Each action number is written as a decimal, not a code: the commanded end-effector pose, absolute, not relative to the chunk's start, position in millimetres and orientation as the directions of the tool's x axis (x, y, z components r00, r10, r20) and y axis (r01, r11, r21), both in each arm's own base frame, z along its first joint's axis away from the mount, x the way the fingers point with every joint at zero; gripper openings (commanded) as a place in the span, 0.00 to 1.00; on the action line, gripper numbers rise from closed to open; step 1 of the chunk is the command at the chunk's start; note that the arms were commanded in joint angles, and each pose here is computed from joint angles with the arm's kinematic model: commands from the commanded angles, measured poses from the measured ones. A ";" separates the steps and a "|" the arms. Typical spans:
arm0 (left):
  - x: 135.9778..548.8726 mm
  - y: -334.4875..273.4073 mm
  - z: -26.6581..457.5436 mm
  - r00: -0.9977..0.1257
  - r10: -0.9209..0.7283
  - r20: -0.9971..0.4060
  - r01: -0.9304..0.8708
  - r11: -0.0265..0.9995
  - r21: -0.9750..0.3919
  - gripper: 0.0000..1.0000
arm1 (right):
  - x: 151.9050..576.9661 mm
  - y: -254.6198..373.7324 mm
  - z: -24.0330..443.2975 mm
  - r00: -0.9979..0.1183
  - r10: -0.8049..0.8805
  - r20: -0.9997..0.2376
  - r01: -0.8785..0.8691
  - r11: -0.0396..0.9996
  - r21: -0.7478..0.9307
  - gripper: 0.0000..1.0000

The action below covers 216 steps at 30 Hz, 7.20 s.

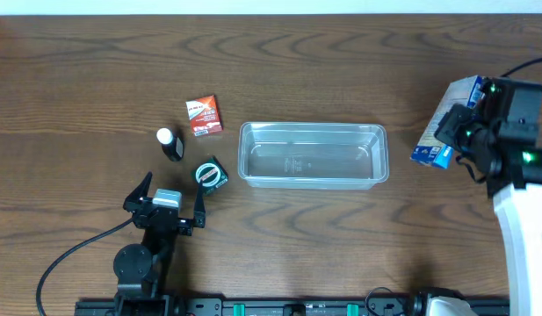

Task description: Pack container

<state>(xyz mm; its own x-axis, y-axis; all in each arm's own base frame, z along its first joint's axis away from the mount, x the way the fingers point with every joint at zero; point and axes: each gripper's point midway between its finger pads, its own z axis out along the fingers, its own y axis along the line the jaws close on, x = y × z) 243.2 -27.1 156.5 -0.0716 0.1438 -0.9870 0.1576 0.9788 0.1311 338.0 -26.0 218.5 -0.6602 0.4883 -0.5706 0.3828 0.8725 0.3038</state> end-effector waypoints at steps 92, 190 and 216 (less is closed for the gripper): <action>242.8 -26.4 141.3 -0.112 0.153 -0.982 0.163 0.978 0.134 0.98 | 348.7 195.2 145.3 -0.563 0.710 -0.424 0.549 0.704 0.450 0.33; 242.8 -26.4 141.3 -0.112 0.154 -0.982 0.163 0.978 0.134 0.98 | 396.3 206.6 141.6 -0.762 -0.284 -0.582 -0.365 0.931 0.023 0.20; 242.8 -26.3 141.3 -0.113 0.153 -0.982 0.162 0.978 0.134 0.98 | 384.7 200.3 95.4 -0.830 -0.320 -0.457 -0.362 0.932 0.005 0.16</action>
<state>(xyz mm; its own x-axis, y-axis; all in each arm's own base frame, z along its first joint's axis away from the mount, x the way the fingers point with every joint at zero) 243.2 -27.1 156.5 -0.0716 0.1438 -0.9870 0.1576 0.9788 0.1311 386.8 206.8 106.0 -0.8138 -0.3113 -0.4907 -0.3687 0.9293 0.0219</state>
